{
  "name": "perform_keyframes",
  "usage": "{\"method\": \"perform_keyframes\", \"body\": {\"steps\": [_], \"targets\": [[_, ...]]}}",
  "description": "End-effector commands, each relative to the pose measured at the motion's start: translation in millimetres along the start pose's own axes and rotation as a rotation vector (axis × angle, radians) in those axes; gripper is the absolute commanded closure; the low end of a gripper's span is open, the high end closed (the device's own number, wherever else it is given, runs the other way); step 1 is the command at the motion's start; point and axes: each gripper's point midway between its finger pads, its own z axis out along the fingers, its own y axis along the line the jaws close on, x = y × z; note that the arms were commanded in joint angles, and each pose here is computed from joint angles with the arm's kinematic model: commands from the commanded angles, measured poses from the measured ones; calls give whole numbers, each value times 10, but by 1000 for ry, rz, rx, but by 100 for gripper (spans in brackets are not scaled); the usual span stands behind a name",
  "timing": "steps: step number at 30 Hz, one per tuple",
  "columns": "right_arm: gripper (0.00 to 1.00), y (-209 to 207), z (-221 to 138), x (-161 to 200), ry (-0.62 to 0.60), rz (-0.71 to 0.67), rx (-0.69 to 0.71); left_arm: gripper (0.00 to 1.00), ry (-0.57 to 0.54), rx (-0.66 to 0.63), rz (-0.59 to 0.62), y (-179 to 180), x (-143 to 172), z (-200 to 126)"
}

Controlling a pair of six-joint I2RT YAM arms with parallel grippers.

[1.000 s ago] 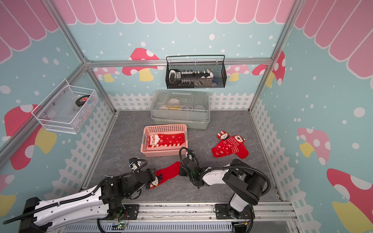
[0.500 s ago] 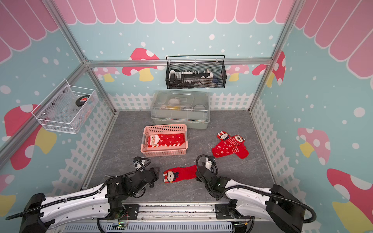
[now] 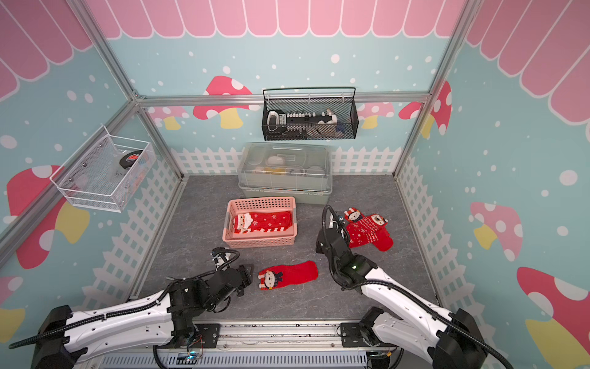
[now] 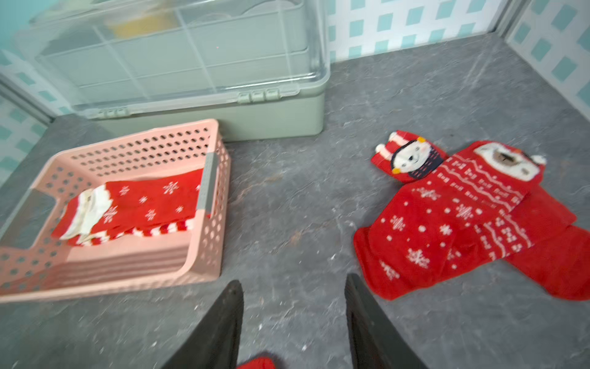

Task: Place the socks together as a pair
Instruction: Pick up the sock at the center of the board.

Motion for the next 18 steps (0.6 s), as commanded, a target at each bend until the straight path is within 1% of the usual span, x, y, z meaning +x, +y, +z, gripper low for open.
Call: {"method": "perform_keyframes", "body": {"steps": [1,3,8,14,16,18], "targets": [[51,-42,227,-102,50,-103,20,30,-43,5,-16,33,-80,-20],[53,-110,398,-196,68,-82,31,30,-52,10,-12,38,-98,-33],[57,-438,891,-306,131,77,43,29,-58,10,-13,86,-98,-33],[60,-830,1484,-266,222,232,107,28,-27,27,1,85,-45,-50],[63,-932,1673,-223,260,263,123,28,-28,28,4,107,-40,-51],[65,-992,1814,-210,281,258,142,28,-31,28,5,130,-36,-55]]}}
